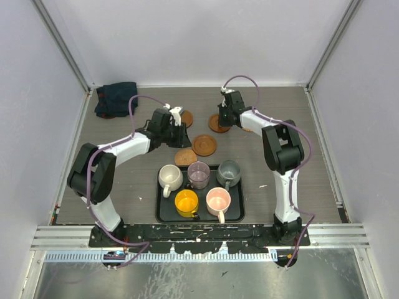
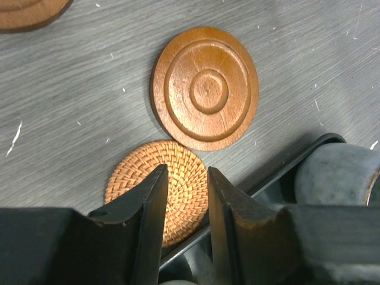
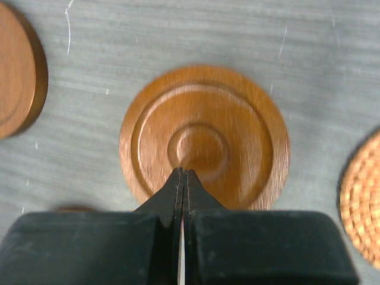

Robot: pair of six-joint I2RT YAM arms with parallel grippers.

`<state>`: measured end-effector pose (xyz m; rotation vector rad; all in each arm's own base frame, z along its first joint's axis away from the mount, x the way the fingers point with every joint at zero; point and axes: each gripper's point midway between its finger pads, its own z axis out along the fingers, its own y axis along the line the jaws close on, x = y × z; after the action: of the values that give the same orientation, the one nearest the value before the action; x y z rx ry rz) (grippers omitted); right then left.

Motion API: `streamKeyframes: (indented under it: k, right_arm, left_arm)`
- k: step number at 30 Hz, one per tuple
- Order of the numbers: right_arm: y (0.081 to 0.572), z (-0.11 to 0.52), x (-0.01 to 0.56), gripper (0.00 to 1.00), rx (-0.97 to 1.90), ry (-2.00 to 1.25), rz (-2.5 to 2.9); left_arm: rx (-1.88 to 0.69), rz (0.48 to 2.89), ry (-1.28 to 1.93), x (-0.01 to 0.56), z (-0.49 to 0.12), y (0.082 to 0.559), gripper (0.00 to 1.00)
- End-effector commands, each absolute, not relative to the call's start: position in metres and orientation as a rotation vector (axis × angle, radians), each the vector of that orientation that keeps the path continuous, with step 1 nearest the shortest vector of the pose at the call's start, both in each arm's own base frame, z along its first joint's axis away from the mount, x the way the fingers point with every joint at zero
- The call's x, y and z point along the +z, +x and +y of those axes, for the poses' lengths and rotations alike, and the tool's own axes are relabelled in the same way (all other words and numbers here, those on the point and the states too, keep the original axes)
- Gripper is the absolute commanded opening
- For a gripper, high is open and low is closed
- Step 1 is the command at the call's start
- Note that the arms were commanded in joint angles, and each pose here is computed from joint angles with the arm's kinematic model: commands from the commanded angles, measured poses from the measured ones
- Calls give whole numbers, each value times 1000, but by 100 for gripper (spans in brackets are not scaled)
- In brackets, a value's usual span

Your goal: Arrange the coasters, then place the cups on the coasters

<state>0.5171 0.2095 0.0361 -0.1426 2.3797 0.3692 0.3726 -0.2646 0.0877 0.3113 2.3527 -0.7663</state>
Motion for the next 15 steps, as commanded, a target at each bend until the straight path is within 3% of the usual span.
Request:
streamKeyframes:
  k: [1, 7, 15]
  right_arm:
    - [511, 220, 127, 1, 421, -188, 2168]
    - [488, 234, 156, 1, 435, -243, 2122]
    - [448, 263, 131, 1, 436, -344, 2207]
  left_arm:
    - [-758, 2307, 334, 107, -259, 366, 31]
    - [-724, 2338, 358, 102, -250, 346, 17]
    - [-601, 2463, 390, 67, -237, 324, 0]
